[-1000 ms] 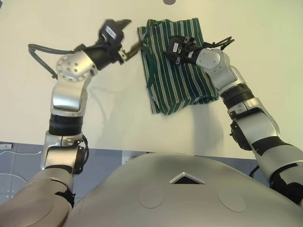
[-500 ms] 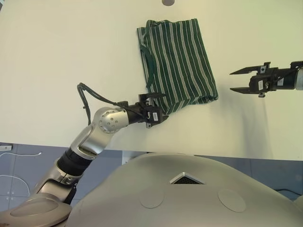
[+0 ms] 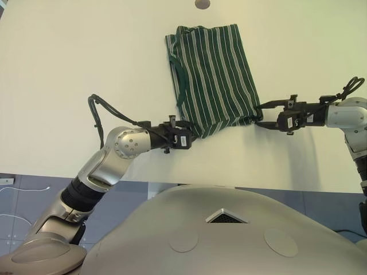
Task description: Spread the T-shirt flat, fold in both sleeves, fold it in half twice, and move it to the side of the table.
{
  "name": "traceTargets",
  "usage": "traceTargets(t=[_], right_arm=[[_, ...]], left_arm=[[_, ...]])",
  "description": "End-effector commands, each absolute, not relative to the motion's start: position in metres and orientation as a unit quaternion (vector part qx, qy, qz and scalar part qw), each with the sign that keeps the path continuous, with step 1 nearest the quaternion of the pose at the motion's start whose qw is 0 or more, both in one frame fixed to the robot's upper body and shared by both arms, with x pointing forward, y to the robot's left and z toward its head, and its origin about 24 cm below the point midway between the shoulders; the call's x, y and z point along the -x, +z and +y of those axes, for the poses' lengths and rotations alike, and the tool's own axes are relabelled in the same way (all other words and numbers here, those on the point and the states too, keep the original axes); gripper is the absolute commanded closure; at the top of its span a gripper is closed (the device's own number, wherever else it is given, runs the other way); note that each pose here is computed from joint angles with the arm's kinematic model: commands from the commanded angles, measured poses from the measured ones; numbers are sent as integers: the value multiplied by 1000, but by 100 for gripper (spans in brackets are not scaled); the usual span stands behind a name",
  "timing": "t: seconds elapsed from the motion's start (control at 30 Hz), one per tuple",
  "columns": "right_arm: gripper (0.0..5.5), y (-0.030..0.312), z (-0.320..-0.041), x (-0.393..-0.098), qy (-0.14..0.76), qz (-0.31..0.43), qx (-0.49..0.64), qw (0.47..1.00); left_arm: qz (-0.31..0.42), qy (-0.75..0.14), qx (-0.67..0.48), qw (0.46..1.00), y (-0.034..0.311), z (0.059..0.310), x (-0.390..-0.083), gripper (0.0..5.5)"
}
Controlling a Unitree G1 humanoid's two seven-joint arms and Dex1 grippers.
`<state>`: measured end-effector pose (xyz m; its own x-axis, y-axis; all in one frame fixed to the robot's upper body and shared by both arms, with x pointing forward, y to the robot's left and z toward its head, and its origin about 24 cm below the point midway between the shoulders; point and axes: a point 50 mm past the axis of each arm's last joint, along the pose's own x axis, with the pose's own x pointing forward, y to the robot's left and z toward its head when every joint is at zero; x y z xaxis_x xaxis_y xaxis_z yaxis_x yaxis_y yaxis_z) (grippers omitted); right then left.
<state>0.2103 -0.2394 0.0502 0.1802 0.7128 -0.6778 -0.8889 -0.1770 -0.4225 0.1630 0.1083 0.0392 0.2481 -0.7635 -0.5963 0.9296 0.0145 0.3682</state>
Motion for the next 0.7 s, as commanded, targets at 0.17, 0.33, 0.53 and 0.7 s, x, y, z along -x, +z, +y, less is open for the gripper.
traceTargets(t=[0.17,0.33,0.53,0.7], right_arm=[[475,31,-243,-200,649,173,423,608],[550,33,-238,-205,656,174,402,615],[550,79,-225,-190,733,221,260,588],[550,134,-220,-202,769,245,173,565]], left_arm=[[194,-592,-380,684,14,129,-171,506],[197,-605,-368,678,14,133,-171,550],[189,-693,-167,675,72,140,-163,550],[180,-727,-80,658,120,155,-172,550]])
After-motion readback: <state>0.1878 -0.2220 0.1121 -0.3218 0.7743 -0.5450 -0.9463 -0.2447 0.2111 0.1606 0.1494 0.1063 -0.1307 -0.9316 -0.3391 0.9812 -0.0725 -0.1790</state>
